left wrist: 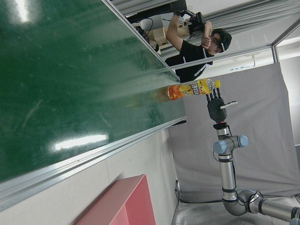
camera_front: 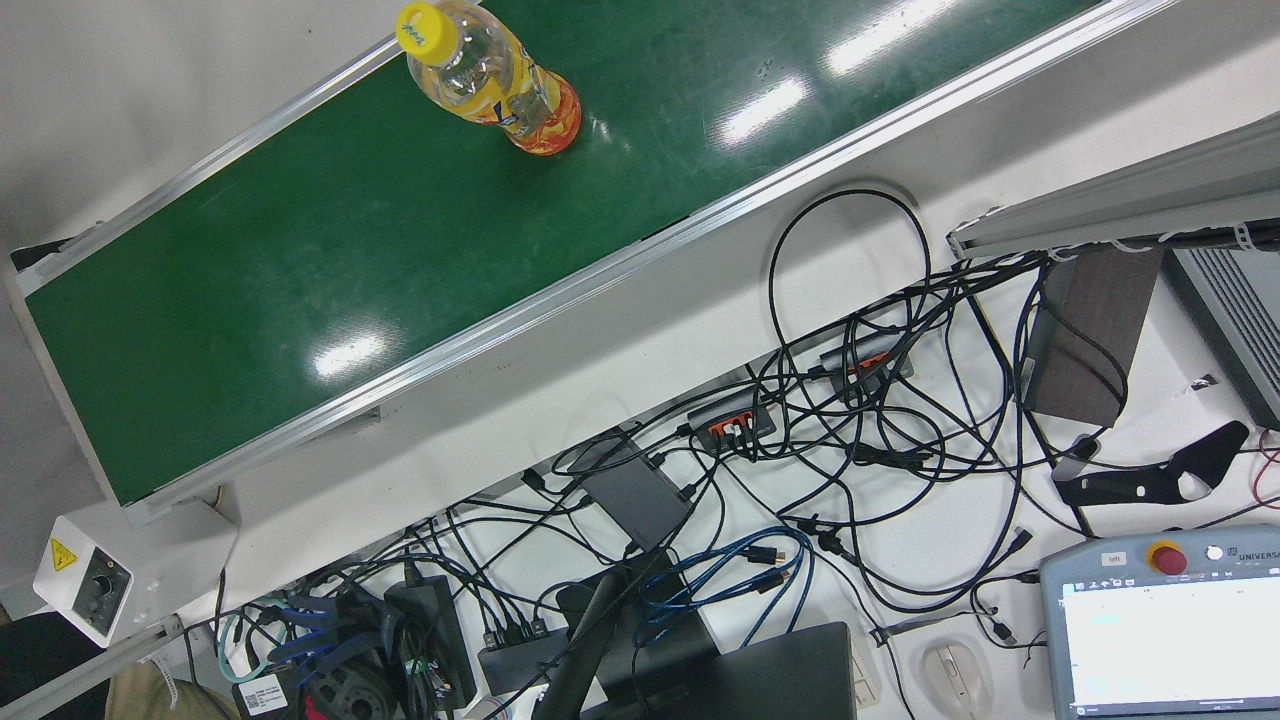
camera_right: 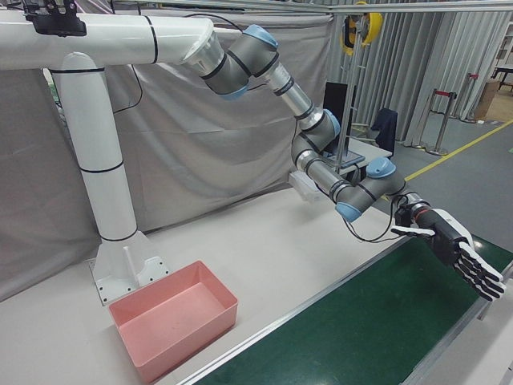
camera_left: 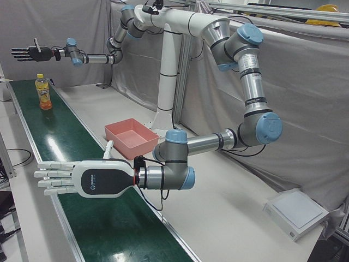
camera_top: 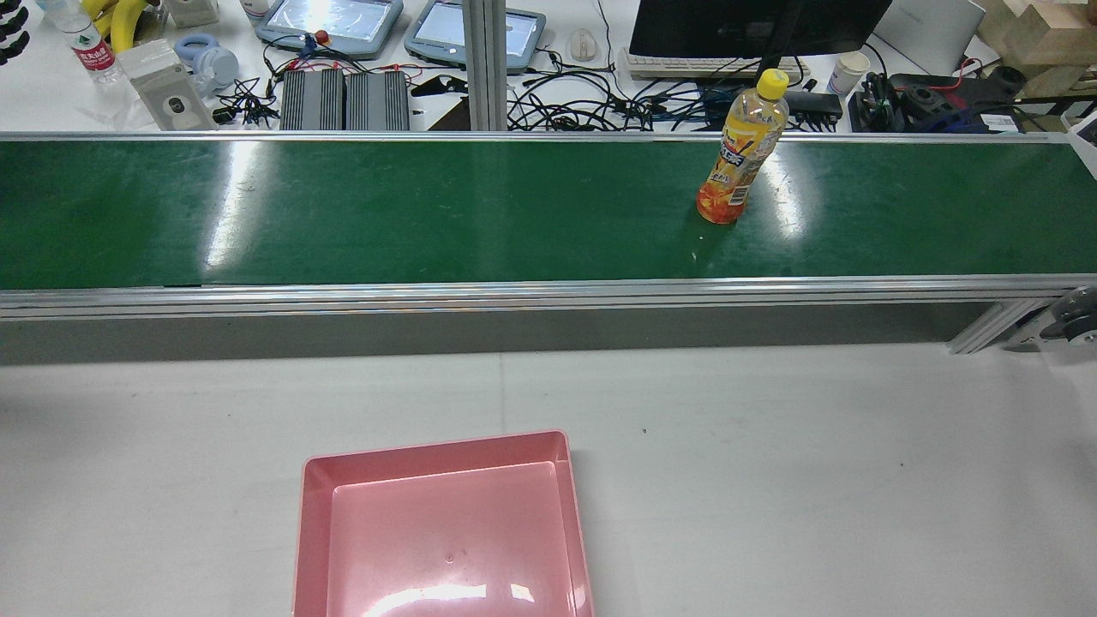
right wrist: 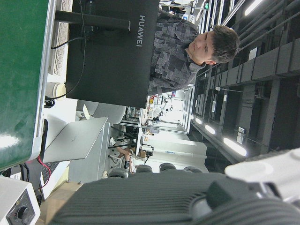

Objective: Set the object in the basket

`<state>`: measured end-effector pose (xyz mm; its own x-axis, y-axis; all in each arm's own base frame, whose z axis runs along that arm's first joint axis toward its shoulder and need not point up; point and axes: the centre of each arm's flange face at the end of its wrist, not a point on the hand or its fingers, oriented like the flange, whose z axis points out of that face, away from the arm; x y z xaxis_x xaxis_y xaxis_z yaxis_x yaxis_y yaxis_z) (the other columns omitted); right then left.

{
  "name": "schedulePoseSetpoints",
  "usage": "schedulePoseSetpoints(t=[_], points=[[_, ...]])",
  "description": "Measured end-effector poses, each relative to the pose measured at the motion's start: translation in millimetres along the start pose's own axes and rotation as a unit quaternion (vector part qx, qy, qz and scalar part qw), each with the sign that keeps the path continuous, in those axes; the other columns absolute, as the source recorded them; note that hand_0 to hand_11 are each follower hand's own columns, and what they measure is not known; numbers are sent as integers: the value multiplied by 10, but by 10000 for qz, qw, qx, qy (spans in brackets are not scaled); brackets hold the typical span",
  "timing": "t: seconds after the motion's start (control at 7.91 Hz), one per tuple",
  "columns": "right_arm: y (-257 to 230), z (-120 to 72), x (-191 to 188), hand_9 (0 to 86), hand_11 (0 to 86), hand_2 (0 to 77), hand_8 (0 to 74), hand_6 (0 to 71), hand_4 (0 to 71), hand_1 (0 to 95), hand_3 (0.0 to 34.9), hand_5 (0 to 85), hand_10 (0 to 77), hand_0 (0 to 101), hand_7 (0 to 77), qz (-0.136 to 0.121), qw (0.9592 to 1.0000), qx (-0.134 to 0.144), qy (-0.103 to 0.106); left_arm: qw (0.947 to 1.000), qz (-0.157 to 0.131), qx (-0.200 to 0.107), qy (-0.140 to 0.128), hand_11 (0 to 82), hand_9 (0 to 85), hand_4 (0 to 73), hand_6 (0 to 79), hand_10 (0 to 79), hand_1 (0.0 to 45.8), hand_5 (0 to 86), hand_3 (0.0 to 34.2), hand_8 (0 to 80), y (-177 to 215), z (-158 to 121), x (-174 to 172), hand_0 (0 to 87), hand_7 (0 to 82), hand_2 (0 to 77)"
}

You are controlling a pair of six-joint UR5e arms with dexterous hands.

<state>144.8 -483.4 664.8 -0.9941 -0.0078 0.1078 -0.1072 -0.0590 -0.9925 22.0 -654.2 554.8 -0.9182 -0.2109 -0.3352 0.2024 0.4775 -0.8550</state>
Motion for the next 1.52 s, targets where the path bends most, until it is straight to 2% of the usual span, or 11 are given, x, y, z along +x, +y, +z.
schedulePoseSetpoints(t=[1.52], points=[[0,0,-2,0,0,5,0,0,0,0,0,0,0,3,5,6,10000,-4,-2,10000,7,-25,14,11,5,38,5,5,11,5,15,5,24,6,20,510,5,0]])
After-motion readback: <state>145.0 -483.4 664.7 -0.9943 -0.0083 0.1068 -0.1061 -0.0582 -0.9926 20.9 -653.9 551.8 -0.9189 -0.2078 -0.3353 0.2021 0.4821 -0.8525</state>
